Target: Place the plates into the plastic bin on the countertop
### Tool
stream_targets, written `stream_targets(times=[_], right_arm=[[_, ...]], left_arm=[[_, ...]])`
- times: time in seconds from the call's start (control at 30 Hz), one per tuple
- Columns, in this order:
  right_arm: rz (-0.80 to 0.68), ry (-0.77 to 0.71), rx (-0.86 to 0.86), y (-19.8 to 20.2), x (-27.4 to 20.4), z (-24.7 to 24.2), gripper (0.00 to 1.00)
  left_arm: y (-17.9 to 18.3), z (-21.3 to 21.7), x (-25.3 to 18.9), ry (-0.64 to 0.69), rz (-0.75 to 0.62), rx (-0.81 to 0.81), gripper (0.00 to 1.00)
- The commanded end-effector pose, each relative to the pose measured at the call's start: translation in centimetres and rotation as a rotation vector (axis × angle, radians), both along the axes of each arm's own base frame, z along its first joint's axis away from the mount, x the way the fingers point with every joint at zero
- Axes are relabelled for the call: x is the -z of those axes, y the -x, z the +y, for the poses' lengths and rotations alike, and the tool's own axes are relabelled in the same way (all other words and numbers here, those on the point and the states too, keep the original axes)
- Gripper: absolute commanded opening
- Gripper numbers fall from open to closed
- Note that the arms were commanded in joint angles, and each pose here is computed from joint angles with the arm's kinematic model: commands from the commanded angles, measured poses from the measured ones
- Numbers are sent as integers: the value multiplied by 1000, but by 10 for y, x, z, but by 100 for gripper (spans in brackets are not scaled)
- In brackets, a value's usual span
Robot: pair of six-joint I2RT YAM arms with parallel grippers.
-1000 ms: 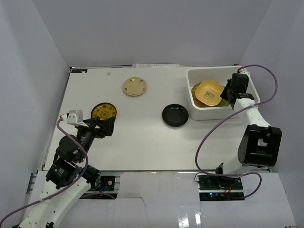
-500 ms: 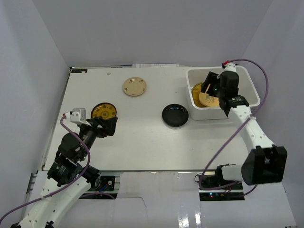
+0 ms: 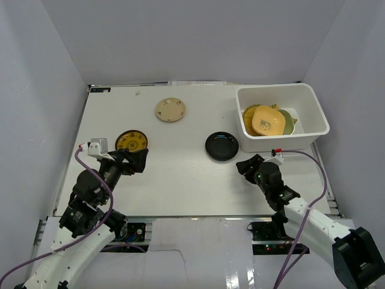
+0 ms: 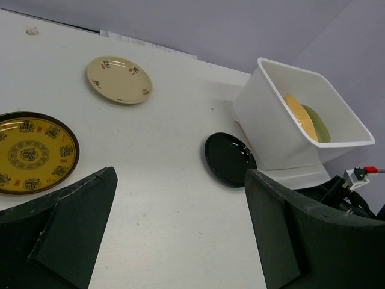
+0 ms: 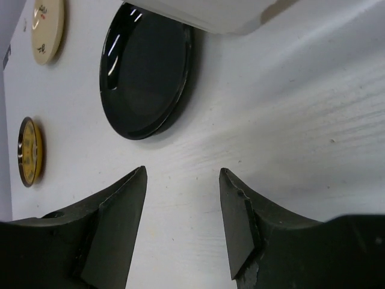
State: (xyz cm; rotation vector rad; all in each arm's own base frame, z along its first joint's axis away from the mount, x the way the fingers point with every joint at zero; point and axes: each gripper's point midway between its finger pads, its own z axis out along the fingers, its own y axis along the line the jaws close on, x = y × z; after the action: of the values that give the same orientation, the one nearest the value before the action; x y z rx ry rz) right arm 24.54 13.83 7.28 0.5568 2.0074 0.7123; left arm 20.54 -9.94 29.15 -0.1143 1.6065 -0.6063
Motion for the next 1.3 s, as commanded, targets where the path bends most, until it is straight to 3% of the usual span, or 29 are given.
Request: stream_targets(times=[0.0,0.27,0.4,0.6,1.1,1.13,1.17,1.2,1.27], right_arm=[[-100,-201,131,-23,-35,6,57],[-24,-257,205,-40,-6,18,54],[-4,-263,264,-51,5,17,42],[35,-301,315,-61,27,21,36],[44,-376,303,-78,42,40,31],[44,-379,300,-79,41,42,29],[46,-378,298,-79,43,43,17],[45,-385,290,-79,42,44,12],[28,-405,263,-76,35,47,8]], left_arm=[[1,2,-1,6,-1,-6,98],[2,1,-2,9,-5,3,98],[3,0,-4,12,-13,9,98],[4,0,-5,14,-22,12,98],[3,-1,-3,5,-14,14,98],[3,-1,-2,5,-13,12,98],[2,0,-2,4,-11,9,98],[1,0,-1,2,-9,6,98],[-1,-1,2,-6,4,1,98]])
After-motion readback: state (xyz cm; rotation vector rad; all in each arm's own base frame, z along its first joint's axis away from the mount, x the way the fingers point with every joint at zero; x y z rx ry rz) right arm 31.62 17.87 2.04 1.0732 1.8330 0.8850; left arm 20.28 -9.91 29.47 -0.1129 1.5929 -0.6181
